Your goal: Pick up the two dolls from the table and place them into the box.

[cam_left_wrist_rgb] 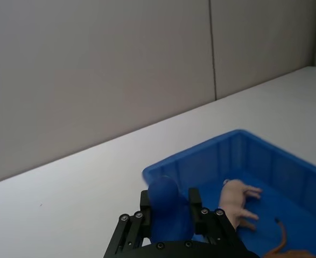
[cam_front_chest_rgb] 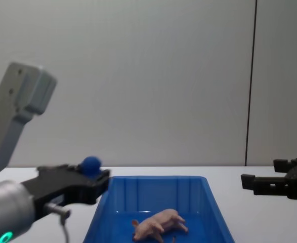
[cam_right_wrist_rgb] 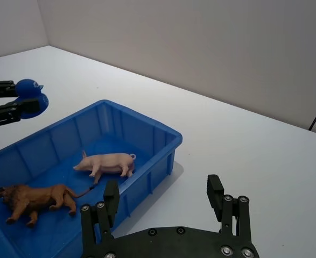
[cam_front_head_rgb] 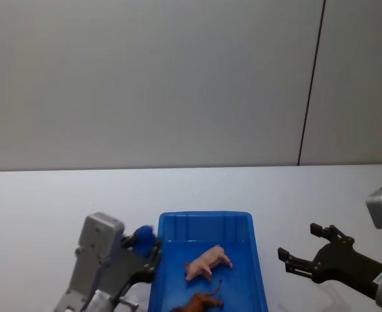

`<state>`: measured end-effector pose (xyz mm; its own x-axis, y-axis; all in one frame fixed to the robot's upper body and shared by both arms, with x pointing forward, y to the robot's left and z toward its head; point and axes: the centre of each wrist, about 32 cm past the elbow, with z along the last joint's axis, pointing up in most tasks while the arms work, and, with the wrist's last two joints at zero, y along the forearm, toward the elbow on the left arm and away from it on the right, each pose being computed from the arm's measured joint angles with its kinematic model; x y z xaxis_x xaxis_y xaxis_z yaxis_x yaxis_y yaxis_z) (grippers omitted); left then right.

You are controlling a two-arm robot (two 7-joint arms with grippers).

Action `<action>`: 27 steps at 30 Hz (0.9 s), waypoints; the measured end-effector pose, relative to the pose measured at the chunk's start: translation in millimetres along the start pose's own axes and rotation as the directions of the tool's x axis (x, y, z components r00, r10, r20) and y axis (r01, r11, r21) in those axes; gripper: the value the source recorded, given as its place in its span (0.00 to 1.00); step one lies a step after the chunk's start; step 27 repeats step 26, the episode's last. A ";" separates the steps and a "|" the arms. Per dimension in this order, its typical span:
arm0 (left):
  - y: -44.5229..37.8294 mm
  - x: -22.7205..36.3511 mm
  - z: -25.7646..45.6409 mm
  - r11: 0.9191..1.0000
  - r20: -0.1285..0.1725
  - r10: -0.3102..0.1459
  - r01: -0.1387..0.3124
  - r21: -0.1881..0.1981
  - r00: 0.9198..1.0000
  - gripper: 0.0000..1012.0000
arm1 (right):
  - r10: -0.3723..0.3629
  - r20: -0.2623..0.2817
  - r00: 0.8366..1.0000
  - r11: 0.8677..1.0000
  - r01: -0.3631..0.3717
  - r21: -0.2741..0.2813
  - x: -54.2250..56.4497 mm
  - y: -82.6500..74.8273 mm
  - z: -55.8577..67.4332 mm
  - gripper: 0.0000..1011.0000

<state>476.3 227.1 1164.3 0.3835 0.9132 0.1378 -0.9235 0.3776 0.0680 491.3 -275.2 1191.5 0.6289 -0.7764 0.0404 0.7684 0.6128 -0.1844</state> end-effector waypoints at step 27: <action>-34.3 -31.5 26.3 0.975 -0.012 -0.194 0.191 -0.114 0.981 0.99 | 0.000 0.000 1.000 1.000 0.000 0.000 0.0 0.0 0.0 0.99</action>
